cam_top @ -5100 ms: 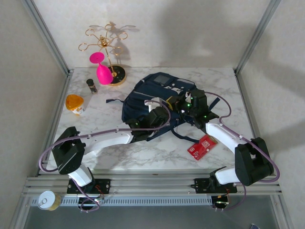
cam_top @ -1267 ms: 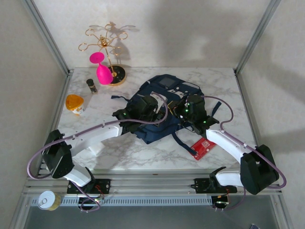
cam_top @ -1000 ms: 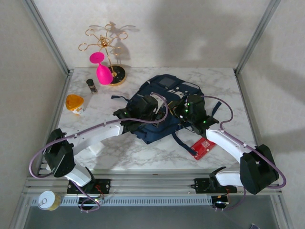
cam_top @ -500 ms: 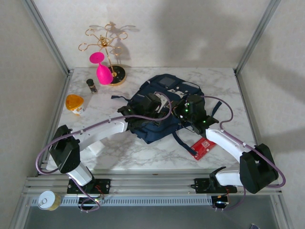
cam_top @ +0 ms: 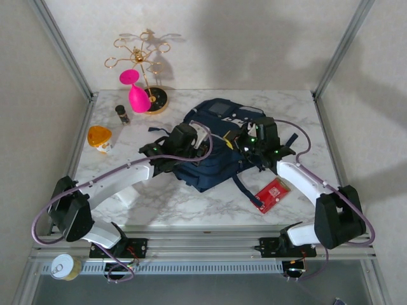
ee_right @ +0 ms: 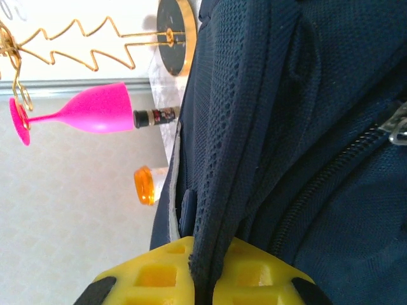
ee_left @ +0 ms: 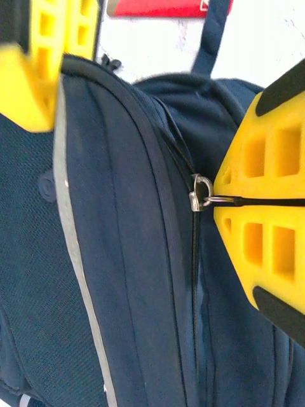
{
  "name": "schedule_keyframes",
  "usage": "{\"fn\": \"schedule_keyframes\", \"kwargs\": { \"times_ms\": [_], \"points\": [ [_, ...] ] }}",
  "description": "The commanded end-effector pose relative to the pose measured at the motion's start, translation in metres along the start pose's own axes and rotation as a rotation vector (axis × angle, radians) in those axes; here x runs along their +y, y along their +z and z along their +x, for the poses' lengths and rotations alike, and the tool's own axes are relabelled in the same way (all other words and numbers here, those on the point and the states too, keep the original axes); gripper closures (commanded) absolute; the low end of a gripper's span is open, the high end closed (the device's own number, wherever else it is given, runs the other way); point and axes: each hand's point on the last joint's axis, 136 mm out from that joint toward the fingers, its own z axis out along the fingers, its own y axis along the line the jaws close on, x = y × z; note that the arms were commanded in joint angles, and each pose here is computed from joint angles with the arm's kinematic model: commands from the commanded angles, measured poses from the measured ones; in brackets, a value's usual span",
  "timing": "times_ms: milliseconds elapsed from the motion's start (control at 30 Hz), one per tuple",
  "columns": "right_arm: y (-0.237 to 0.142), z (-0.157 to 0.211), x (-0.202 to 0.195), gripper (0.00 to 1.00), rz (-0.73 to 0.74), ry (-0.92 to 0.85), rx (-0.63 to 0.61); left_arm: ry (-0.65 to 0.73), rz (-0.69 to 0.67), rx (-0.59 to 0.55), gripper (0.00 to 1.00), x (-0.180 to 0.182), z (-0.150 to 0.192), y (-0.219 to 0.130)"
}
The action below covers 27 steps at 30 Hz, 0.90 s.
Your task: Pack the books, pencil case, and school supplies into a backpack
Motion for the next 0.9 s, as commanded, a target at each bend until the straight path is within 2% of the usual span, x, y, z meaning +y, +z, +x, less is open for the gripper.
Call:
{"fn": "schedule_keyframes", "kwargs": {
  "times_ms": [0, 67, 133, 200, 300, 433, 500, 667, 733, 800, 867],
  "points": [
    [-0.009, -0.04, 0.035, 1.0, -0.067, -0.138, -0.089, 0.025, -0.046, 0.113, 1.0, 0.023, 0.034, -0.007],
    [-0.007, -0.052, 0.038, 1.0, -0.053, -0.176, -0.13, 0.006, 0.011, 0.096, 1.0, 0.012, 0.028, -0.003],
    [0.001, -0.056, 0.035, 0.83, -0.007, -0.196, -0.131, -0.022, 0.113, 0.05, 1.0, -0.013, 0.018, 0.002],
    [0.005, -0.051, 0.027, 0.67, 0.018, -0.191, -0.098, -0.026, 0.156, 0.005, 1.0, -0.031, 0.01, 0.004],
    [0.001, -0.029, 0.012, 0.52, 0.047, -0.177, -0.066, -0.072, 0.184, -0.046, 1.0, -0.043, 0.001, 0.01],
    [0.002, 0.015, -0.008, 0.48, 0.044, -0.09, -0.001, -0.109, 0.211, -0.096, 1.0, -0.055, -0.009, 0.015],
    [0.004, 0.022, -0.016, 0.47, 0.036, -0.044, -0.003, -0.113, 0.232, -0.11, 1.0, -0.06, -0.012, 0.015],
    [0.015, 0.012, 0.001, 0.64, 0.034, -0.071, -0.053, -0.109, 0.239, -0.077, 1.0, -0.065, -0.004, 0.024],
    [0.017, 0.004, -0.007, 0.77, 0.095, -0.102, -0.064, -0.107, 0.198, -0.056, 1.0, -0.058, 0.002, 0.025],
    [0.014, -0.006, -0.012, 0.9, 0.094, -0.133, -0.065, -0.092, 0.155, -0.041, 1.0, -0.05, 0.006, 0.023],
    [0.009, -0.015, -0.013, 0.99, 0.088, -0.18, -0.061, -0.082, 0.104, -0.02, 1.0, -0.039, 0.014, 0.021]
  ]
}}
